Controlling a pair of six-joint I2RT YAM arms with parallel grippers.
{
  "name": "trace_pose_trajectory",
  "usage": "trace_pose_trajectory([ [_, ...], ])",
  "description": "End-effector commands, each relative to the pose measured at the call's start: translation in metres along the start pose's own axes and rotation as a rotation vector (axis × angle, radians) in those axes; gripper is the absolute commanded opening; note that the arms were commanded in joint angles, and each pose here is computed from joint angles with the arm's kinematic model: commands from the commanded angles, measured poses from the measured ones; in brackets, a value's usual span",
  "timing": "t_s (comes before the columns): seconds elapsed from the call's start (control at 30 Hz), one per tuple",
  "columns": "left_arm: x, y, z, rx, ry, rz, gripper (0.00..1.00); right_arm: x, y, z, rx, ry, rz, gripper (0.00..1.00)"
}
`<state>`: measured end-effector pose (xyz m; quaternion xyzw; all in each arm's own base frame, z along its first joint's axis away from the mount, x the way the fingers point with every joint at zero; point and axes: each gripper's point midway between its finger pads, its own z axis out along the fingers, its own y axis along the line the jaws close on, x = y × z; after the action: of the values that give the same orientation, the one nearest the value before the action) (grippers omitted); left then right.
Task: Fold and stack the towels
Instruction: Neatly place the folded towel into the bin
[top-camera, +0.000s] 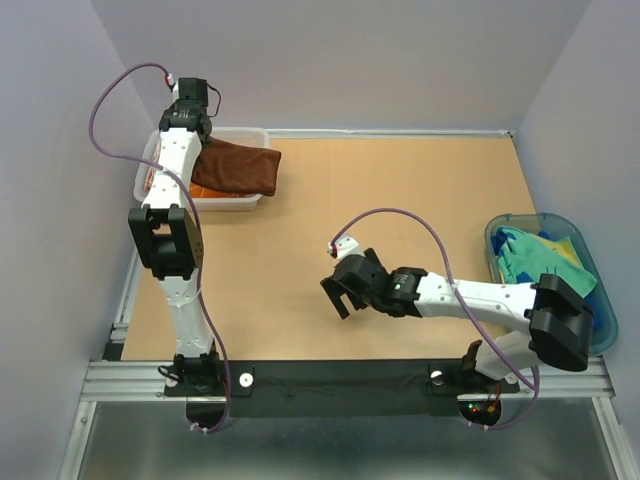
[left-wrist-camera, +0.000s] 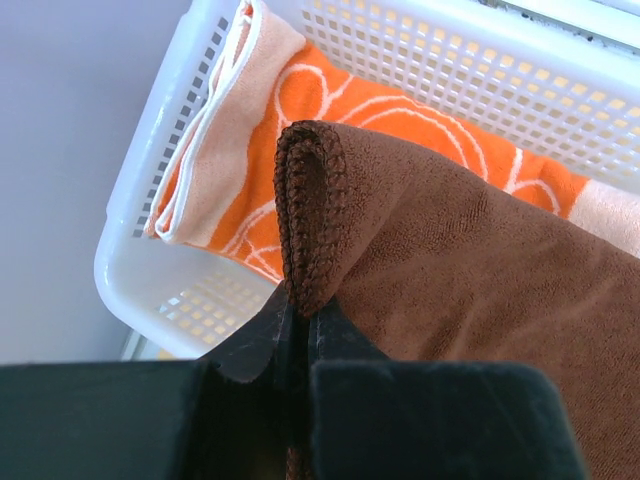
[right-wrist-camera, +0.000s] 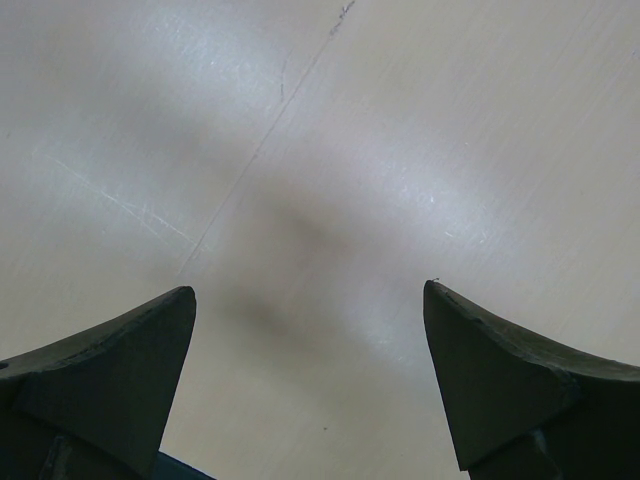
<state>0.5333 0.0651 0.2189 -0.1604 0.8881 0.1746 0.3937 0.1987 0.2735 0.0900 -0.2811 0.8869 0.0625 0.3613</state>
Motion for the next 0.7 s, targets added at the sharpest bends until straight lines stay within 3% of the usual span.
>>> trace_pose_trajectory([
  [0.0, -0.031, 0.021, -0.001, -0.045, -0.089, -0.055, 0.0, -0.024, 0.001, -0.007, 0.01, -0.05, 0.004, 1.0],
  [0.5, 0.015, 0.018, 0.049, -0.091, -0.002, -0.068, 0.0, -0.014, -0.002, -0.001, 0.033, -0.02, -0.02, 1.0],
  [0.67, 0.028, 0.028, 0.061, -0.166, 0.031, -0.068, 0.2, -0.012, -0.003, 0.0, 0.04, -0.013, -0.027, 1.0],
])
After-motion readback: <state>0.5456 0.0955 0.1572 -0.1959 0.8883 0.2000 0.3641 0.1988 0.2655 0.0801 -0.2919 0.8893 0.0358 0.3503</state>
